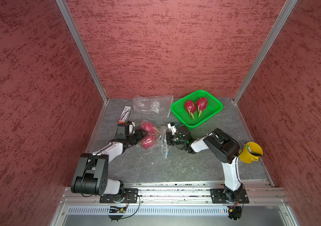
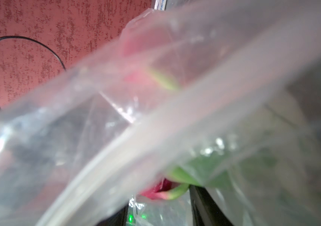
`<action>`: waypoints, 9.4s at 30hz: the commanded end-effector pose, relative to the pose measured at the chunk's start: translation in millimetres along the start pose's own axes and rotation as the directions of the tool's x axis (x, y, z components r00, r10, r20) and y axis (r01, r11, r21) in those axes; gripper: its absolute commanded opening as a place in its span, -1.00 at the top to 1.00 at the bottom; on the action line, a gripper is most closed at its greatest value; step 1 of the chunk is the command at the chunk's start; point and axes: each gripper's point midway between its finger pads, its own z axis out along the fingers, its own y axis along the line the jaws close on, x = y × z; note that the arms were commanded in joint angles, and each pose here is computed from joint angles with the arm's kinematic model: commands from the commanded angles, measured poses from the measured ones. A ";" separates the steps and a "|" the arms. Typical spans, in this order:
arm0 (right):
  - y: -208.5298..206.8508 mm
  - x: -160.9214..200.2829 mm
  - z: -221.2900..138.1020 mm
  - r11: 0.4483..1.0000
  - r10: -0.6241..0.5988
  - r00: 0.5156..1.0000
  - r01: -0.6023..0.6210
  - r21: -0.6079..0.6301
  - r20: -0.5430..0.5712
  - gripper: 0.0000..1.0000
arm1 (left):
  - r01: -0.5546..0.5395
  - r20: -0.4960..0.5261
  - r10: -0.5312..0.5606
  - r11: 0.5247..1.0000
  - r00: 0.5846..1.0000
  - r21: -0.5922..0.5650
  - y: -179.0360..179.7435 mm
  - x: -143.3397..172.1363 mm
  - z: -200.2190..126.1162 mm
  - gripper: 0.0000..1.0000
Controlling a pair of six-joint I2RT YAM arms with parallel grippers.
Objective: Open the zip-top bag and take out the dragon fruit
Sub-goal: Pick up the dragon fruit from the zipper food storage bag, then place the dragon fruit in the basket, then pick up the dragon fruit from the zipper food storage bag.
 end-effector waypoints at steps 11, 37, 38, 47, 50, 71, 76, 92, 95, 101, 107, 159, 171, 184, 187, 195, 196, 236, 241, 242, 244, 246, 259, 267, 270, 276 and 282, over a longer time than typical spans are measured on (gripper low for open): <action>-8.8 -22.1 29.2 0.996 0.086 0.995 -0.084 -0.039 0.047 -0.03 | -0.043 -0.082 0.045 0.999 0.996 0.018 7.0 12.1 17.5 -0.23; 38.0 -30.8 0.1 0.974 -0.147 0.978 0.169 -0.150 0.150 1.00 | -0.024 -0.041 0.025 0.999 0.999 0.023 2.7 -1.3 -2.2 -0.45; 39.4 -31.5 -3.3 0.970 -0.175 0.972 0.198 -0.140 0.158 1.00 | -0.020 -0.026 0.021 0.999 0.999 0.028 1.6 -4.4 -6.6 -0.48; 32.8 -37.3 -24.9 0.948 -0.294 0.939 0.310 -0.072 0.178 1.00 | 0.010 0.022 -0.011 1.000 1.000 0.011 13.2 -8.7 -28.8 -0.74; 25.5 -40.1 -31.3 0.947 -0.302 0.937 0.316 -0.055 0.176 1.00 | 0.020 0.011 -0.020 1.000 1.000 -0.001 21.6 -2.8 -26.4 -0.74; 29.8 -44.5 -55.1 0.934 -0.353 0.920 0.358 0.001 0.172 1.00 | 0.061 -0.042 -0.061 0.998 0.997 0.011 36.8 19.4 -0.7 0.53; 30.1 -48.8 -76.3 0.938 -0.344 0.920 0.346 0.025 0.187 1.00 | 0.043 -0.012 -0.043 0.999 0.999 -0.012 36.0 12.2 -4.1 1.00; 40.3 -63.7 -149.5 0.886 -0.453 0.868 0.412 0.215 0.205 1.00 | 0.057 0.025 -0.056 0.997 0.998 -0.043 37.0 0.2 -5.2 1.00; 44.4 -69.9 -162.8 0.869 -0.480 0.850 0.425 0.255 0.217 1.00 | 0.060 0.027 -0.059 0.997 0.998 -0.043 36.6 -1.3 -4.9 1.00; 50.7 -79.2 -191.1 0.848 -0.509 0.824 0.430 0.311 0.250 1.00 | 0.070 0.026 -0.069 0.997 0.997 -0.043 38.2 -1.0 -3.2 1.00; 55.7 -85.4 -213.8 0.845 -0.515 0.805 0.419 0.334 0.294 1.00 | 0.077 0.024 -0.076 0.996 0.997 -0.041 39.1 -0.5 -2.1 1.00; -28.4 -241.5 -235.4 0.849 -0.469 0.740 0.229 0.476 0.482 0.22 | 0.063 0.051 -0.062 0.998 0.997 -0.014 23.9 -3.3 -17.7 0.58; -1.9 -213.8 -281.4 0.758 -0.554 0.696 0.194 0.622 0.457 -0.02 | 0.008 0.119 -0.007 1.000 0.993 -0.010 0.0 -26.9 -39.5 -0.56; -13.9 -88.8 -255.0 0.886 -0.323 0.863 0.131 0.445 0.390 0.71 | -0.077 0.122 0.068 0.994 0.990 0.075 -42.8 -48.2 -22.0 -0.55; -13.1 -60.6 -239.0 0.920 -0.266 0.892 0.121 0.374 0.366 0.91 | -0.093 0.106 0.084 0.993 0.991 0.080 -48.5 -44.3 -11.4 -0.55; -18.1 -17.6 -195.9 0.964 -0.168 0.936 0.090 0.251 0.310 1.00 | -0.063 0.060 0.059 0.996 0.996 0.062 -34.8 -34.9 13.7 -0.56; -18.8 -14.8 -189.2 0.967 -0.162 0.941 0.091 0.239 0.297 1.00 | -0.055 0.051 0.052 0.997 0.997 0.057 -31.4 -32.8 16.7 -0.56; -35.6 9.3 -61.5 0.987 -0.108 0.989 0.094 0.132 0.104 0.11 | 0.042 -0.039 -0.041 0.999 0.998 0.033 4.4 -1.4 37.3 -0.52; -28.6 4.8 -51.4 0.989 -0.126 0.986 0.116 0.095 0.105 -0.01 | 0.063 -0.048 -0.061 0.997 0.997 0.044 7.6 2.7 40.2 -0.52; -24.1 3.0 -46.8 0.990 -0.129 0.986 0.121 0.076 0.103 -0.02 | 0.070 -0.053 -0.068 0.996 0.996 0.046 8.1 4.3 41.1 -0.51; -17.0 -1.1 -39.0 0.990 -0.134 0.985 0.130 0.046 0.105 -0.02 | 0.079 -0.056 -0.076 0.996 0.995 0.052 8.8 5.4 41.9 -0.51; -11.4 -5.5 -32.2 0.990 -0.144 0.983 0.142 0.025 0.111 -0.02 | 0.083 -0.059 -0.079 0.995 0.995 0.058 7.9 6.5 42.3 -0.51; -4.6 -18.6 -23.0 0.987 -0.157 0.976 0.160 -0.004 0.152 0.94 | 0.083 -0.054 -0.079 0.994 0.995 0.070 6.0 6.3 38.8 -0.49; 1.7 -15.8 -43.9 0.973 -0.232 0.963 0.231 0.025 0.134 1.00 | 0.048 0.046 -0.054 0.991 0.997 0.126 -17.3 -25.5 -0.1 -0.55; 2.8 -15.6 -57.5 0.963 -0.270 0.956 0.268 0.029 0.118 1.00 | 0.019 0.095 -0.033 0.989 0.995 0.144 -28.7 -38.1 -20.8 -0.57; 6.3 -17.3 -83.2 0.939 -0.343 0.936 0.340 0.039 0.076 1.00 | -0.026 0.129 0.001 0.980 0.992 0.195 -46.9 -48.8 -44.0 -0.66; -0.8 -15.9 -97.0 0.925 -0.376 0.926 0.374 0.072 0.018 1.00 | 0.004 0.076 -0.023 0.972 0.997 0.236 -42.1 -42.4 -31.3 -0.70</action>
